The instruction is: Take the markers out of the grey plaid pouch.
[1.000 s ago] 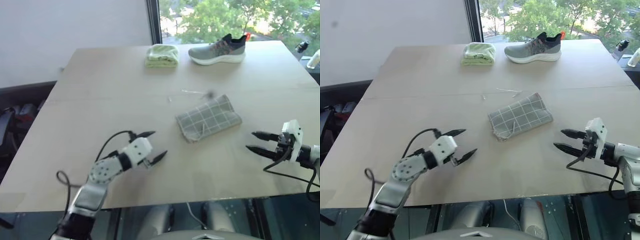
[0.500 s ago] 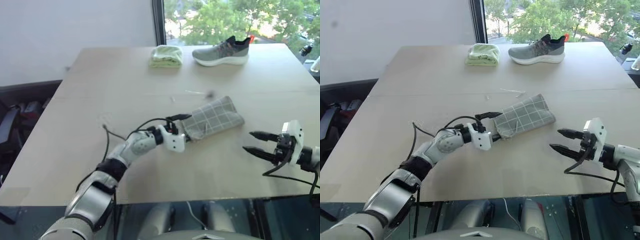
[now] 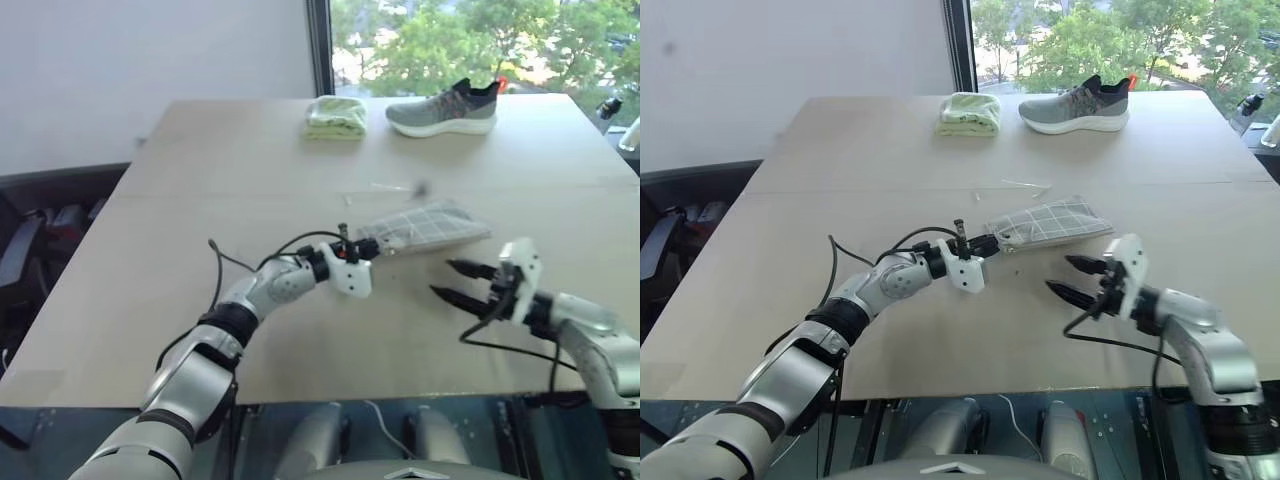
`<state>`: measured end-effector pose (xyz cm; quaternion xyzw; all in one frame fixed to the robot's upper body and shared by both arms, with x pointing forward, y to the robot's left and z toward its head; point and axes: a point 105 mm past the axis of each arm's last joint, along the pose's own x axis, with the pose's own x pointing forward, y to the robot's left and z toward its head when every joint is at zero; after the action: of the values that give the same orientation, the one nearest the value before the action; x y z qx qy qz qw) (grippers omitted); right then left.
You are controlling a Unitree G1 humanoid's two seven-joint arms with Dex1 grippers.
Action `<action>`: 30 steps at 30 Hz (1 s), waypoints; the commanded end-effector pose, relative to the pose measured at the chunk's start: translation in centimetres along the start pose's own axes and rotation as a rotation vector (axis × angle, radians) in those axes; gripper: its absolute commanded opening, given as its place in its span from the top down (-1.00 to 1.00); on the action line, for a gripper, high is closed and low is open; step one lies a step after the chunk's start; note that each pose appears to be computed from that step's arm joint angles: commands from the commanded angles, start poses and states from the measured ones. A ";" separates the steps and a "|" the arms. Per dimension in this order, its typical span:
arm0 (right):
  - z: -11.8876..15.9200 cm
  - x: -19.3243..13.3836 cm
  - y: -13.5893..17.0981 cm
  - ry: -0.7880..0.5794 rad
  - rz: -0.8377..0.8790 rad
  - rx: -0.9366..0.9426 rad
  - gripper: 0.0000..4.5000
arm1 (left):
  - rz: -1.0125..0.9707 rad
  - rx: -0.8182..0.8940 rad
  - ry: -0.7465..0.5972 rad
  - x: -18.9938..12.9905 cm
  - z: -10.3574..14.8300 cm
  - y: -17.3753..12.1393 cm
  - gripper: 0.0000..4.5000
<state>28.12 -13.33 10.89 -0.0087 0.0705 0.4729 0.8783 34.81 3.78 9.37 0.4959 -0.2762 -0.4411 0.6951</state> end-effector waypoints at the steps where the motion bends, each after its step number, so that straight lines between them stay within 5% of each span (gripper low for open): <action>1: 2.6 1.5 0.1 -0.061 -0.016 -0.090 -0.55 | -0.087 -0.006 0.041 -0.1 -0.4 -2.9 0.99; 21: 3.2 6.0 0.9 -0.042 0.040 -0.037 -0.55 | -0.092 0.028 0.020 0.4 0.7 -3.3 0.99; 24: 2.9 6.0 1.1 -0.029 0.044 -0.032 -0.24 | -0.091 0.023 0.020 0.4 0.7 -3.4 1.00; 28: 2.9 5.7 0.8 -0.022 0.035 -0.043 0.63 | -0.087 0.019 0.025 0.5 0.7 -3.3 1.00; 30: 3.2 5.6 0.5 -0.037 0.021 -0.033 0.91 | -0.087 0.018 0.026 0.5 0.7 -3.3 1.00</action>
<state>30.97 -8.00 12.04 -0.0151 0.0680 0.4864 0.8709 34.24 2.96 9.58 0.5109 -0.2903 -0.4292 0.6859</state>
